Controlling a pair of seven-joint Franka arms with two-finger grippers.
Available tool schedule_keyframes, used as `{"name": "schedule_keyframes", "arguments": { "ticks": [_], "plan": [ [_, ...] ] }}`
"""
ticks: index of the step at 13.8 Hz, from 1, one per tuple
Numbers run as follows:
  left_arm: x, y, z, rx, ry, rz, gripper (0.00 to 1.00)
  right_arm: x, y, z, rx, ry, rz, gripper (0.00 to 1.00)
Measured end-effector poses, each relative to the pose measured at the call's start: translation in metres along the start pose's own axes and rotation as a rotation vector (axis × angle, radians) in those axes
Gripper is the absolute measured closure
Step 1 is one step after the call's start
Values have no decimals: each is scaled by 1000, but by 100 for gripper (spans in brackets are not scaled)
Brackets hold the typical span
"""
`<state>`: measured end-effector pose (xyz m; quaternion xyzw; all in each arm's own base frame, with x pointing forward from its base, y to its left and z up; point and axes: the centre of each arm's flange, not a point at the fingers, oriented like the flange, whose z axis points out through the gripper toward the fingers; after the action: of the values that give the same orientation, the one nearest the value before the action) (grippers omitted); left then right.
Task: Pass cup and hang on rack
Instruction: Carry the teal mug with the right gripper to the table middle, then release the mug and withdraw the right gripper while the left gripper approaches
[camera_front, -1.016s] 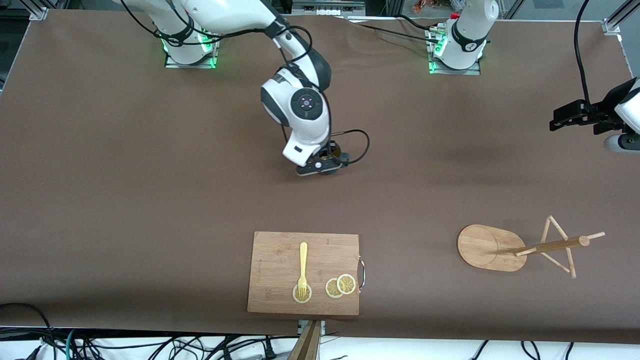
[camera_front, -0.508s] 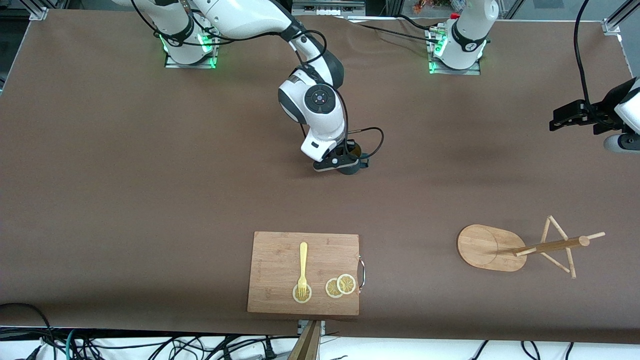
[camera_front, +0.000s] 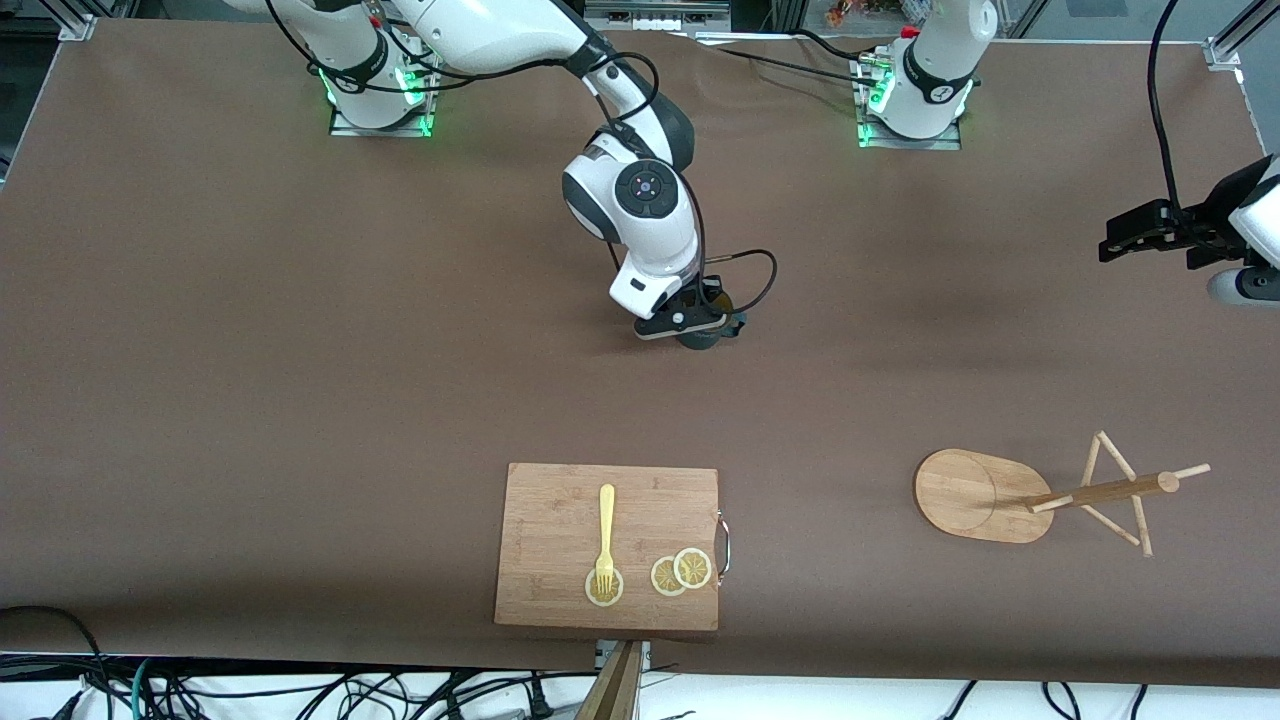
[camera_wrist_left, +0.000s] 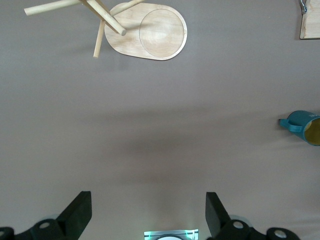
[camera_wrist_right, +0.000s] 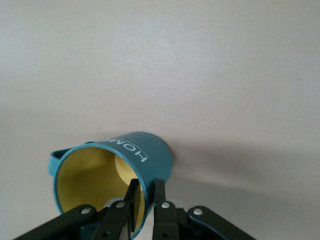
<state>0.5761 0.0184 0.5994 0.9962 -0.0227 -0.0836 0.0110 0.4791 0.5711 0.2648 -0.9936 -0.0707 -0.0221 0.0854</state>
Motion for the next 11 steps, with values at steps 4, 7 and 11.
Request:
{"name": "schedule_keyframes", "arguments": {
  "ticks": [4, 7, 11],
  "plan": [
    [8, 0, 6, -4, -4, 3, 0, 14, 2, -54, 0, 8, 18, 72],
    [18, 8, 16, -6, -20, 21, 0, 40, 43, -118, -32, -17, 71, 50],
    [30, 30, 32, -9, -50, 108, 0, 90, 157, -201, -73, -35, 91, 7]
  ]
}}
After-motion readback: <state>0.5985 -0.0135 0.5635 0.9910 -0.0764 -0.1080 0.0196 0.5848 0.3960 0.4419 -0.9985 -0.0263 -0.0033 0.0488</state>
